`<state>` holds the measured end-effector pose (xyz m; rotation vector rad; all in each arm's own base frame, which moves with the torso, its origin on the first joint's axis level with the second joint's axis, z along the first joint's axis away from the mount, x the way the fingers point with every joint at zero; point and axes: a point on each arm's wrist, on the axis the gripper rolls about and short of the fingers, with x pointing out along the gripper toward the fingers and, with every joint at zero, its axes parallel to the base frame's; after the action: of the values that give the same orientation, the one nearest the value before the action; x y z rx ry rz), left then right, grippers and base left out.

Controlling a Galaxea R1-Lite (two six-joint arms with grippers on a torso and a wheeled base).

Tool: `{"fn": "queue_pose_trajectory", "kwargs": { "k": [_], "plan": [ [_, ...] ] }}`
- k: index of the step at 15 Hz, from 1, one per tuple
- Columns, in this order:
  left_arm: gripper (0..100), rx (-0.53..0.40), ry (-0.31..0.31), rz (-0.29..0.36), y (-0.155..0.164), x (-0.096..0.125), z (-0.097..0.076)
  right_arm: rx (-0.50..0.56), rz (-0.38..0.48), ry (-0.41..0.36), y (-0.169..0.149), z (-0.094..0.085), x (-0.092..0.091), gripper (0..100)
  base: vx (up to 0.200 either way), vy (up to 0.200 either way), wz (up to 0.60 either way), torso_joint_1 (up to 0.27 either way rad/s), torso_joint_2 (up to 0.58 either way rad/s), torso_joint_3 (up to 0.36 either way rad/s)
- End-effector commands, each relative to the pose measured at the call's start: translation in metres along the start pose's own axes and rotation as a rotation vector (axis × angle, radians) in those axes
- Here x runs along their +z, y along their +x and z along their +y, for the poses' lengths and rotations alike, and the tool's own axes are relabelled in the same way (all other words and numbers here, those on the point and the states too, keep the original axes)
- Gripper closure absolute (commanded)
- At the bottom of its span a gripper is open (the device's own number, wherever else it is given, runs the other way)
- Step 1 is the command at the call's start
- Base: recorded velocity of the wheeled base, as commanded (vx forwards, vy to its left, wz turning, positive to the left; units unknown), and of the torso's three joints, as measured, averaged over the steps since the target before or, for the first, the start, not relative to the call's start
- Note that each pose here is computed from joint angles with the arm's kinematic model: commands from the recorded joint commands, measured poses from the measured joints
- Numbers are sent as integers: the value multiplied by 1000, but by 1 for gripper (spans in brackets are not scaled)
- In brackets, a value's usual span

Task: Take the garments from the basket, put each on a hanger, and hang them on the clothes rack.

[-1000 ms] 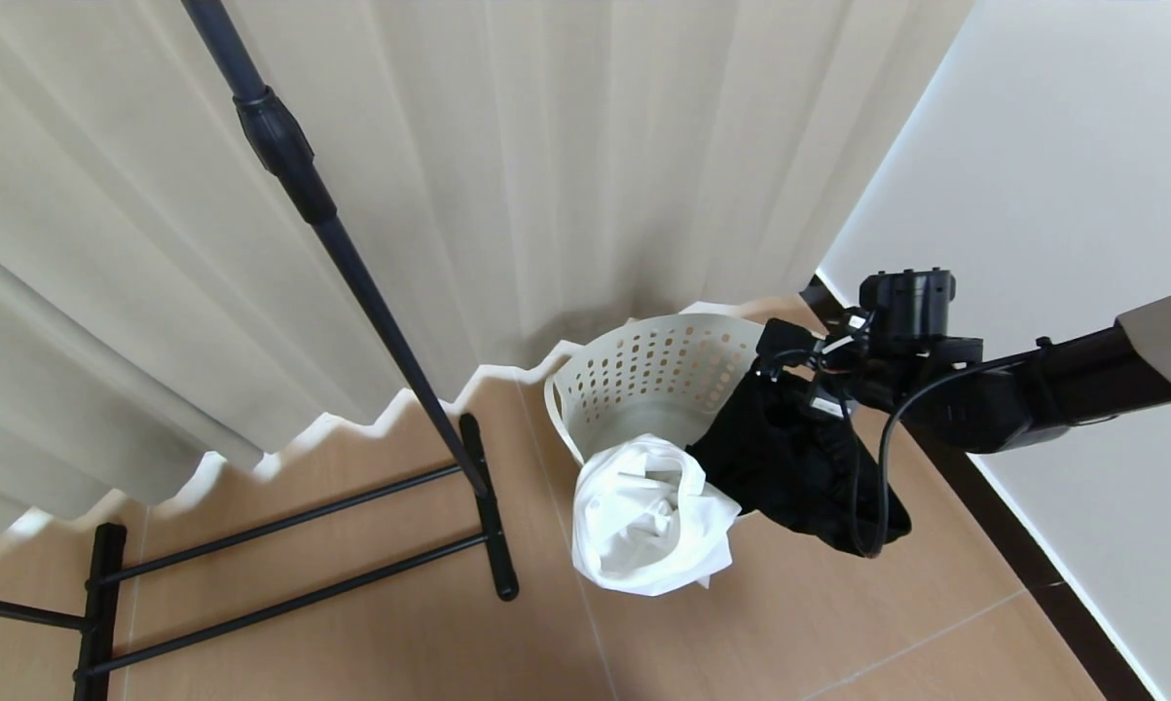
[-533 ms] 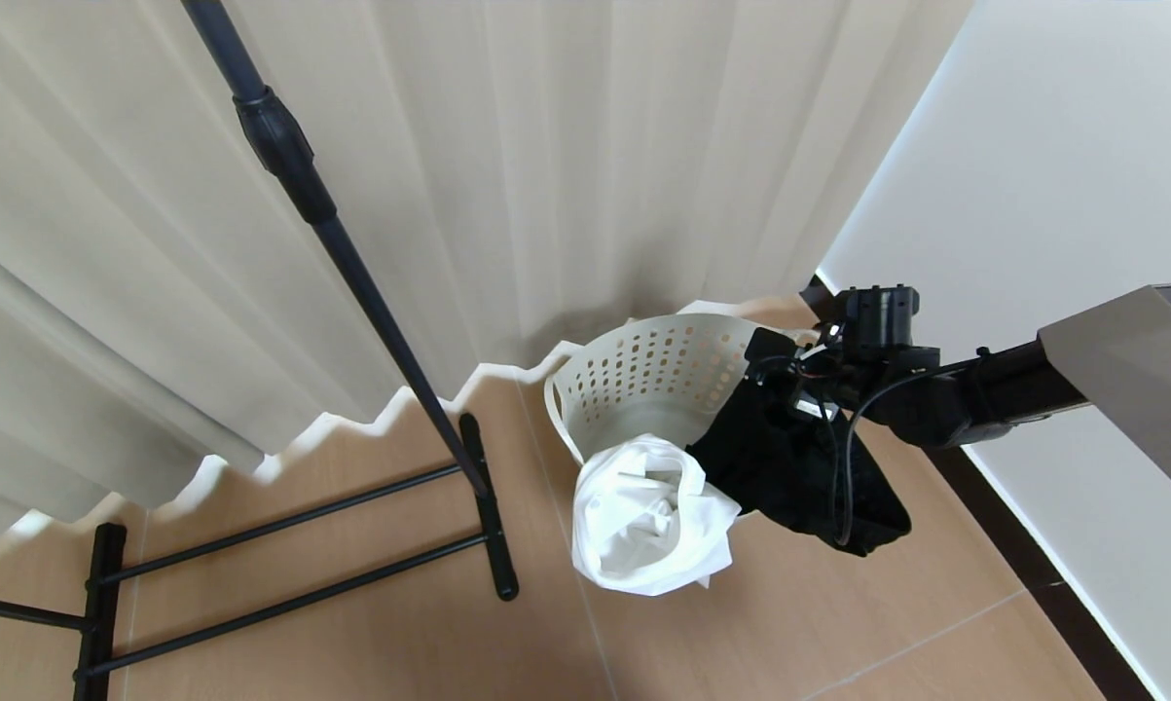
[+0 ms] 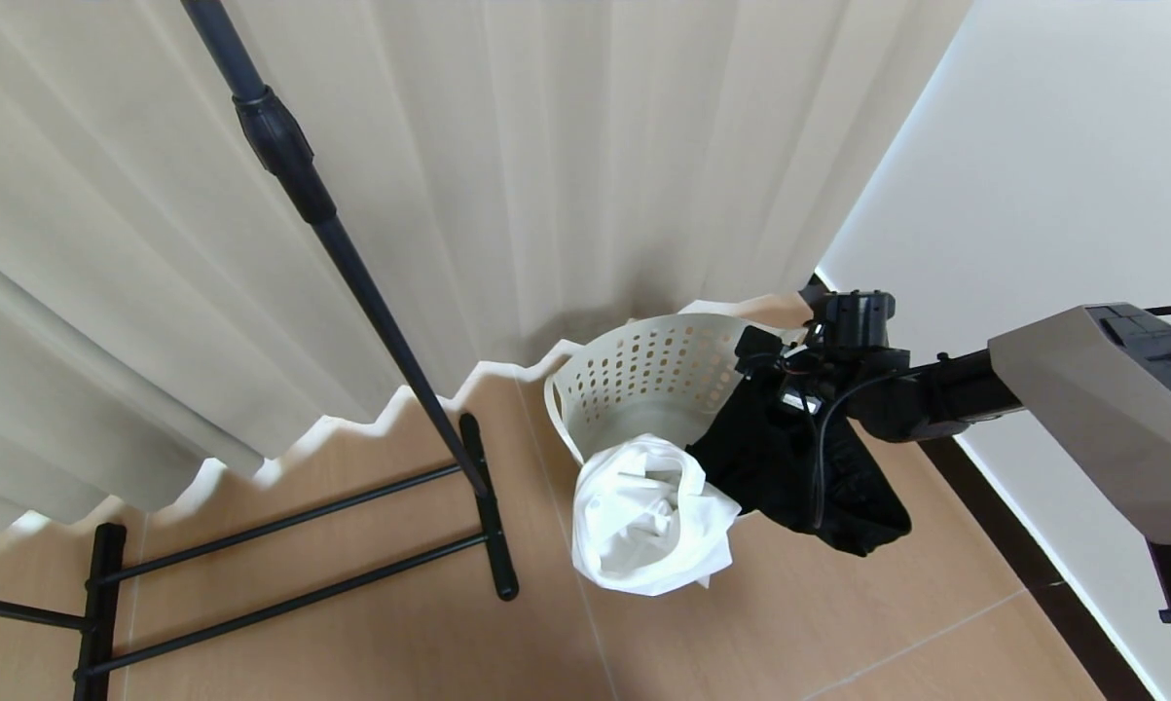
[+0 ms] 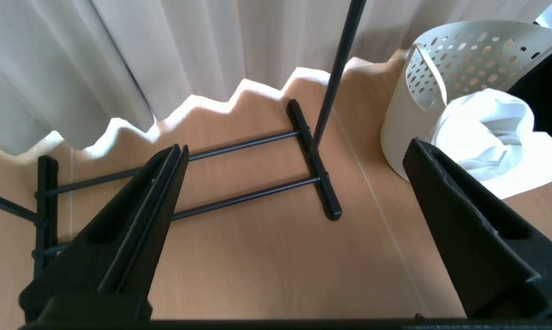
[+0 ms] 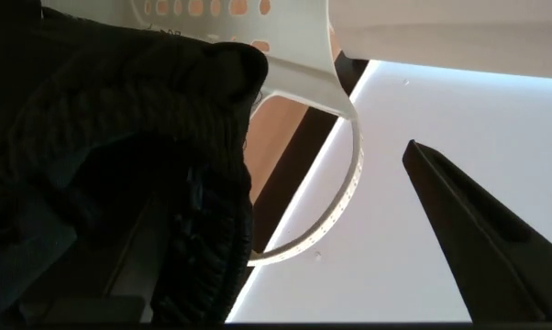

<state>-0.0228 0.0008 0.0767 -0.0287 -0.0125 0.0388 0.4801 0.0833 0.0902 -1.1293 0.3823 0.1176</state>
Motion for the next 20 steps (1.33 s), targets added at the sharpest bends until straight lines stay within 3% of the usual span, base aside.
{"fn": "queue_pose_trajectory", "kwargs": {
  "k": [1, 5, 6, 10, 12, 17, 20],
  "plan": [
    [0, 1, -1, 0, 0, 0, 0, 3, 0, -1, 4, 4, 0, 0, 0, 0, 0, 0, 0, 0],
    [0, 1, -1, 0, 0, 0, 0, 6, 2, -2, 10, 8, -1, 0, 0, 0, 0, 0, 0, 0],
    [0, 1, -1, 0, 0, 0, 0, 6, 2, -1, 10, 9, -1, 100, 0, 0, 0, 0, 0, 0],
    [0, 1, -1, 0, 0, 0, 0, 6, 0, 7, 7, 6, 0, 100, 0, 0, 0, 0, 0, 0],
    [0, 1, -1, 0, 0, 0, 0, -3, -5, 44, -9, -4, 0, 100, 0, 0, 0, 0, 0, 0],
    [0, 1, -1, -2, 0, 0, 0, -4, -4, 251, -118, -34, -14, 100, 0, 0, 0, 0, 0, 0],
    [0, 1, -1, -2, 0, 0, 0, -60, -60, 442, -209, -57, -29, 100, 0, 0, 0, 0, 0, 0]
  ]
}}
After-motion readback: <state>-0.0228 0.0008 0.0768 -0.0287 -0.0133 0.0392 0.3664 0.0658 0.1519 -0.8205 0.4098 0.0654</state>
